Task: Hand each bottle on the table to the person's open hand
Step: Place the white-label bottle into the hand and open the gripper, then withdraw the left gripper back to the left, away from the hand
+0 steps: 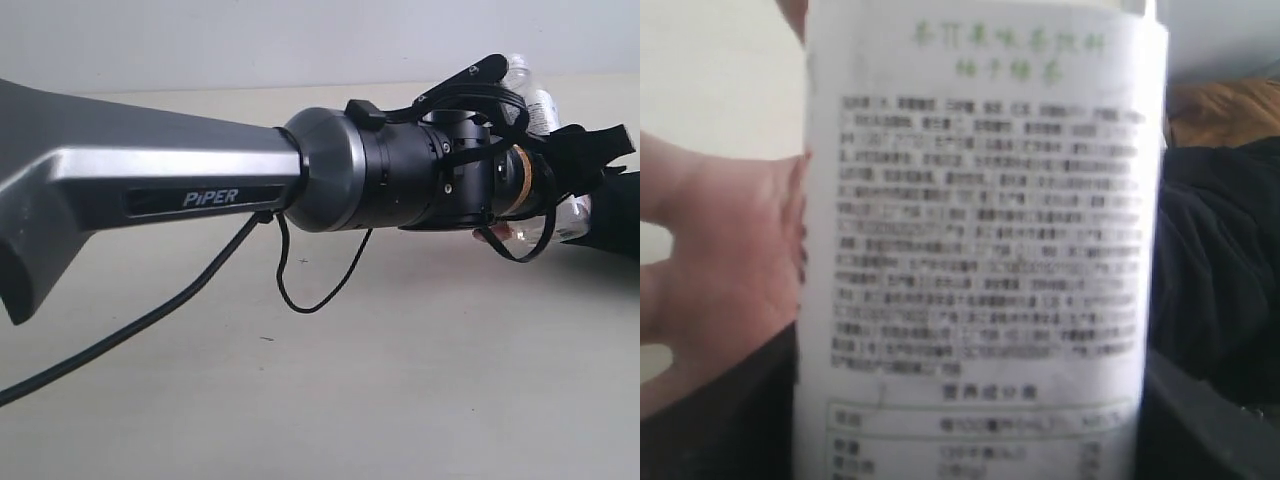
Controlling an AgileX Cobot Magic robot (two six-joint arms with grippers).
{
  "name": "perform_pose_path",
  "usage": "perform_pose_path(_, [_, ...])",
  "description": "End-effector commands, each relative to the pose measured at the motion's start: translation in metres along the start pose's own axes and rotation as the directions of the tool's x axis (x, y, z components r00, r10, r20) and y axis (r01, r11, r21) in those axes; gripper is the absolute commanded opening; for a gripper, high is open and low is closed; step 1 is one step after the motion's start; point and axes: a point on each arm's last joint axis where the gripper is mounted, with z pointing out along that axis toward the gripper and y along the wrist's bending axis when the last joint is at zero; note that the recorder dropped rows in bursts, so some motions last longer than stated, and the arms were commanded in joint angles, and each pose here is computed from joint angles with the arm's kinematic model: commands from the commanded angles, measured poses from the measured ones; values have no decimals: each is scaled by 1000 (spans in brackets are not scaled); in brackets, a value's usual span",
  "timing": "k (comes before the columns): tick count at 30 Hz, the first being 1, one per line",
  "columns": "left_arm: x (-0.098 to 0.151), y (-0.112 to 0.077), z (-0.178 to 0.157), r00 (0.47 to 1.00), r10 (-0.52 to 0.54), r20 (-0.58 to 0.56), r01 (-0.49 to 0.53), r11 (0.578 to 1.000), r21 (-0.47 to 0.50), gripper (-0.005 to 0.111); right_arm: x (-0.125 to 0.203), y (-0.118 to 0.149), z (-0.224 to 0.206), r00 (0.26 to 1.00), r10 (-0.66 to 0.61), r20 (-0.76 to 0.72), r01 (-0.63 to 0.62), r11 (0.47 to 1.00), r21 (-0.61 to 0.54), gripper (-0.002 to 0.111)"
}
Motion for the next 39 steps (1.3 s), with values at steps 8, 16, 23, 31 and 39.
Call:
perform_pose_path(8, [3, -3, -1, 998, 62, -8, -61, 998, 19, 86, -1, 0, 0, 1000, -6, 18, 6, 1000, 4, 0])
perform_pose_path(16, [-2, -5, -6, 998, 69, 8, -69, 998, 6, 86, -1, 0, 0, 1000, -6, 18, 6, 1000, 4, 0])
perform_pose_path(23, [-7, -3, -11, 997, 77, 30, -76, 996, -49, 86, -1, 0, 0, 1000, -6, 18, 6, 1000, 4, 0])
perform_pose_path(31, [-2, 8, -13, 992, 116, -40, -122, 978, -169, 86, -1, 0, 0, 1000, -6, 18, 6, 1000, 4, 0])
perform_pose_path(39, [-7, 6, -21, 987, 151, -57, -160, 966, -202, 86, -1, 0, 0, 1000, -6, 18, 6, 1000, 4, 0])
